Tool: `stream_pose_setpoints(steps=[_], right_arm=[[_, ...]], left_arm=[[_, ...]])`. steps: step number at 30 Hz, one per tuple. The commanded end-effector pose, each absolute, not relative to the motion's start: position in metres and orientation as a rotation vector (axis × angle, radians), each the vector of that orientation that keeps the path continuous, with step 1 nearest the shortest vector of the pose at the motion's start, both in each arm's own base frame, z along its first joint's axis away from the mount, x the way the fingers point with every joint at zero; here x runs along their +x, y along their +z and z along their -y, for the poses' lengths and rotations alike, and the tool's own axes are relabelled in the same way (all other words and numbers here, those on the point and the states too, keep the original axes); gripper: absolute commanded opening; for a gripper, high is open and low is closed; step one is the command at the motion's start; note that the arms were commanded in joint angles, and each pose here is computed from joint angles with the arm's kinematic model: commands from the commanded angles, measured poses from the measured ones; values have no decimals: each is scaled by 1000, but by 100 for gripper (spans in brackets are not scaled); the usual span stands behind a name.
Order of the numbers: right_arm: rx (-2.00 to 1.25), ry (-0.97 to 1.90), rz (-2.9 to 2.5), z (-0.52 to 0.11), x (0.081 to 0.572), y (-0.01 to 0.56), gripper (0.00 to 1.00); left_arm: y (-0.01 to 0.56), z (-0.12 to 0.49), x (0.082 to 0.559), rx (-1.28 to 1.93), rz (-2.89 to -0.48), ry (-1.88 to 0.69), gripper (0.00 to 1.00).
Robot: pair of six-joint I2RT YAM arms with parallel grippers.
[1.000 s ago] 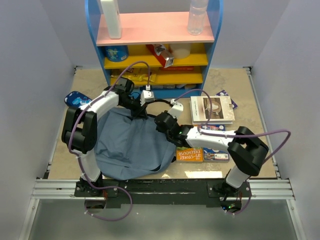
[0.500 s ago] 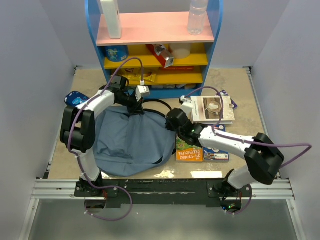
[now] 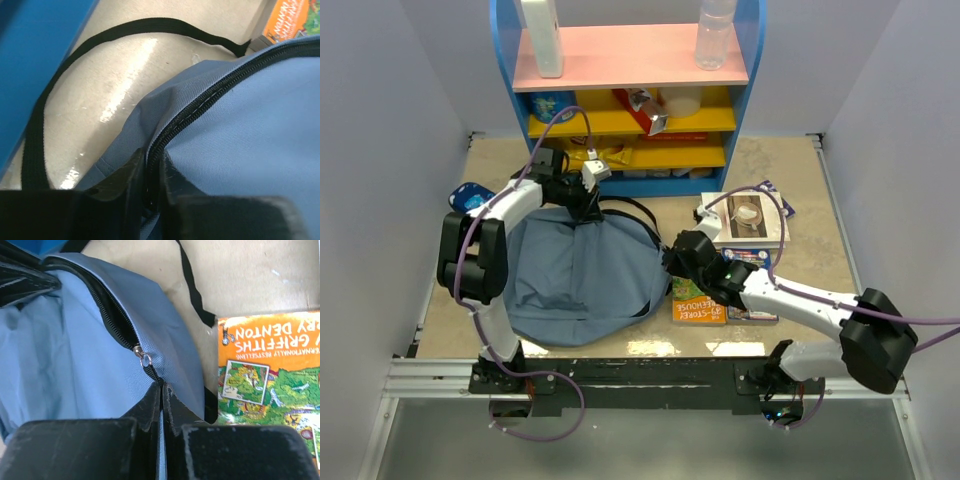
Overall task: Pack the student bag
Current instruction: Unzip the student bag at the center of the board.
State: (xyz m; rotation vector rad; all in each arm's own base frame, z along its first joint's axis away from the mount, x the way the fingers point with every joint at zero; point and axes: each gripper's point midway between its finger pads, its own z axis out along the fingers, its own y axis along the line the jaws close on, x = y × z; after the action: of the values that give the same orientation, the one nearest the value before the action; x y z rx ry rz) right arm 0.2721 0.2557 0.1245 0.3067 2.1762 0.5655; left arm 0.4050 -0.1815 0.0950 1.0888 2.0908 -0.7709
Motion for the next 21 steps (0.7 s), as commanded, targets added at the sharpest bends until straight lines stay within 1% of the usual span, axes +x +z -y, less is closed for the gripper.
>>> stream_pose_setpoints(steps=[1, 2, 3, 5, 6, 7, 8, 10, 11, 14, 19, 21], right_arm=[[295, 551, -2242, -252, 259, 106, 0], [297, 557, -2238, -253, 260, 106, 0], [290, 565, -2234, -255, 261, 107, 0], [288, 586, -2219, -261, 266, 114, 0], [269, 586, -2221, -265, 266, 115, 0], [262, 591, -2220, -268, 268, 117, 0], [261, 606, -2205, -272, 273, 124, 0], [236, 615, -2203, -278, 275, 127, 0], [220, 628, -2191, -283, 277, 133, 0], [176, 612, -2188, -288, 279, 138, 0], [139, 593, -2161, -285, 277, 151, 0], [133, 580, -2160, -280, 274, 150, 0]], left_arm=[[145, 174, 410, 1117, -1965, -750, 39], [152, 178, 404, 1153, -1934, -775, 53], [169, 186, 399, 1217, -1843, -799, 58], [179, 198, 377, 1312, -1787, -869, 61], [190, 206, 369, 1383, -1688, -875, 73], [191, 211, 362, 1417, -1652, -887, 85], [193, 224, 354, 1479, -1577, -885, 87], [191, 245, 337, 1567, -1474, -901, 97], [189, 253, 334, 1629, -1400, -875, 99], [174, 279, 326, 1733, -1302, -856, 100], [144, 303, 350, 1812, -1290, -831, 100], [137, 306, 355, 1852, -1240, -823, 100]])
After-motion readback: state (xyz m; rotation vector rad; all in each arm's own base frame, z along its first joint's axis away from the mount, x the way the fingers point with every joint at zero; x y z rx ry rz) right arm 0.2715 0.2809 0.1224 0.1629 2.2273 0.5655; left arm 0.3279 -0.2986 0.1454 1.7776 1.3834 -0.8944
